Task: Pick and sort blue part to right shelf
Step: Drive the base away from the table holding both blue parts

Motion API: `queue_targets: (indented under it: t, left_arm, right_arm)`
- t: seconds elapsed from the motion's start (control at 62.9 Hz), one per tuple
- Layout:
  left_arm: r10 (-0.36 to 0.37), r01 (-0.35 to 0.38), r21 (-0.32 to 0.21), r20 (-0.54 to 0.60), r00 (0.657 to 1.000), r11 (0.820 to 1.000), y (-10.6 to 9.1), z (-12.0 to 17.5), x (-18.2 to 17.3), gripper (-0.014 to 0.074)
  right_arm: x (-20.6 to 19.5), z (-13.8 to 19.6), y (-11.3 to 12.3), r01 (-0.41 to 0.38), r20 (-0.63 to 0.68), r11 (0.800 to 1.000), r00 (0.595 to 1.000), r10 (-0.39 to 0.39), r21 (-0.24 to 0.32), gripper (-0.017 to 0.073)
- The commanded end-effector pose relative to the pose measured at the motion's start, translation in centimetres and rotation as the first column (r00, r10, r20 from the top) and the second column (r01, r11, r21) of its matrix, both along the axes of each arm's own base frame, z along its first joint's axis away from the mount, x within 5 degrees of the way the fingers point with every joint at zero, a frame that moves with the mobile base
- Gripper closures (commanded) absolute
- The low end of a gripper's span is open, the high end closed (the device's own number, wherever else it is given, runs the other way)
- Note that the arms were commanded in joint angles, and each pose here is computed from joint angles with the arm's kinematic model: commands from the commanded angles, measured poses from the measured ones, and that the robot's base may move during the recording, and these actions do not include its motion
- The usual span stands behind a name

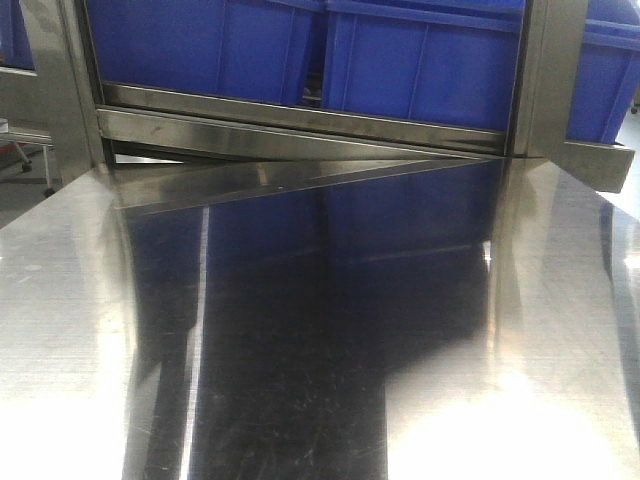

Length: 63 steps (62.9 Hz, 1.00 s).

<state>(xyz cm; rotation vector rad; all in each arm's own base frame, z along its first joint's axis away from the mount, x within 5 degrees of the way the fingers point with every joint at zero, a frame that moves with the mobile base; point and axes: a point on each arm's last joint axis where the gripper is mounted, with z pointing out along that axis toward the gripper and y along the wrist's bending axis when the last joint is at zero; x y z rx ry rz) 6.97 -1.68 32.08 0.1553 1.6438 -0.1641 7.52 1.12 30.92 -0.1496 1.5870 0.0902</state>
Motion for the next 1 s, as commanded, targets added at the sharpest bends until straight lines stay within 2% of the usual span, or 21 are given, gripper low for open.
queue_targets:
  t: [0.0, 0.986]
  left_arm:
    - [0.028, -0.025, -0.032, 0.1, 0.995, 0.999, 0.24, 1.86, -0.12, 0.0262]
    - [0.028, -0.025, -0.034, 0.1, 0.995, 0.999, 0.24, 1.86, -0.12, 0.0262]
  right_arm:
    - [-0.11, 1.76, 0.02, -0.002, 0.115, 1.0, 0.993, 0.003, -0.007, 0.0166]
    - [-0.11, 1.76, 0.02, -0.002, 0.115, 1.0, 0.993, 0.003, -0.007, 0.0166]
